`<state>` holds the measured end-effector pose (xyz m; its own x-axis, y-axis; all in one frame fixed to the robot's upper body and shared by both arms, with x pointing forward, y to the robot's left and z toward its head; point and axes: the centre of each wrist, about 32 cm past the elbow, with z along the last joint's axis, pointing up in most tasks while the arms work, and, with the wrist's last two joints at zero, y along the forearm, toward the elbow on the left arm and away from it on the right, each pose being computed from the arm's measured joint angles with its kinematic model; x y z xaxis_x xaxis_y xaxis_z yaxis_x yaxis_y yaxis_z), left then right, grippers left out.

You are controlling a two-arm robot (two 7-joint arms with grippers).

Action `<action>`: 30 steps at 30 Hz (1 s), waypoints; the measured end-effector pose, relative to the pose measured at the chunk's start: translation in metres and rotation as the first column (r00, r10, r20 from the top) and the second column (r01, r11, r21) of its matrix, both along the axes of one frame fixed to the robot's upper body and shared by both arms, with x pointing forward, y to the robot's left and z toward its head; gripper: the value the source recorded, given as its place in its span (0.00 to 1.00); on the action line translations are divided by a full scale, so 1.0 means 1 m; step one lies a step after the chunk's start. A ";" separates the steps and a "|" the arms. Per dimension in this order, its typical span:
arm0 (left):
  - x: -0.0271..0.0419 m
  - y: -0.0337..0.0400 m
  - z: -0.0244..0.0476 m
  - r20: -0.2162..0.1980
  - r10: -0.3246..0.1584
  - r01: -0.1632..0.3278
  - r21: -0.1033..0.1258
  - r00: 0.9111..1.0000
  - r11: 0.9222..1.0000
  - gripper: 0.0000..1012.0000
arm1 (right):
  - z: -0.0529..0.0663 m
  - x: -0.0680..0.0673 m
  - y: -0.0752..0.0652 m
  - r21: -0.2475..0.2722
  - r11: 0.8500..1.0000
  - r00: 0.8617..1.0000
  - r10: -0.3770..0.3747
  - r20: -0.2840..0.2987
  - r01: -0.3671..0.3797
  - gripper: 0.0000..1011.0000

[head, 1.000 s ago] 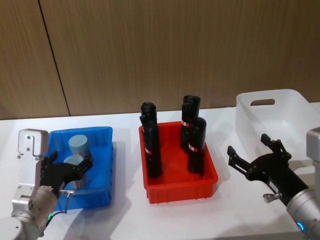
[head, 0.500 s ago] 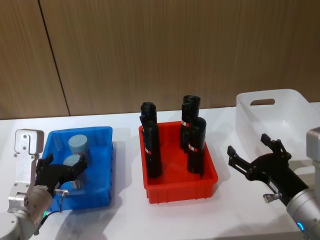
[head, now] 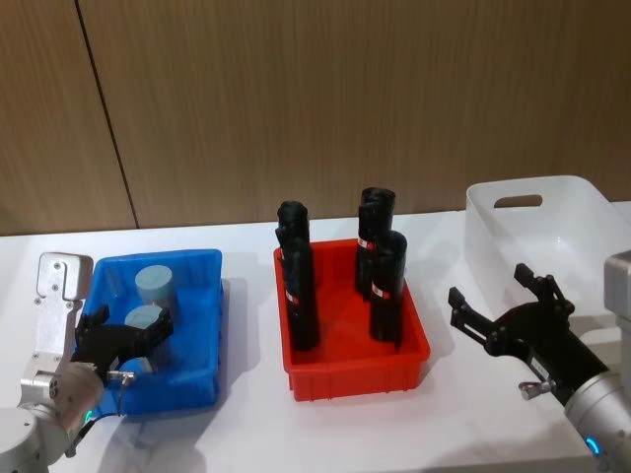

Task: Pick the cotton swabs from the blue box and place them into the white box.

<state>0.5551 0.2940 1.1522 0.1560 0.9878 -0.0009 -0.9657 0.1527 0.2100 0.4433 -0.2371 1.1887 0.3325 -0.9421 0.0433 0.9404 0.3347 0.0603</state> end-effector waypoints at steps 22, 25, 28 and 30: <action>0.0267 0.0063 -0.0125 -0.037 -0.093 0.092 -0.007 0.995 0.996 0.99 | 0.000 0.000 0.000 0.000 1.000 1.000 0.000 0.000 0.000 0.99; 0.0293 0.0063 -0.0138 -0.041 -0.100 0.099 -0.010 0.994 0.995 0.95 | 0.000 0.000 0.000 0.000 1.000 1.000 0.000 0.000 0.000 0.99; 0.0320 0.0060 -0.0152 -0.047 -0.107 0.106 -0.014 0.993 0.994 0.88 | 0.000 0.000 0.000 0.000 1.000 1.000 0.000 0.000 0.000 0.99; 0.0334 0.0057 -0.0159 -0.050 -0.109 0.108 -0.014 0.993 0.994 0.82 | 0.000 0.000 0.000 0.000 1.000 1.000 0.000 0.000 0.000 0.99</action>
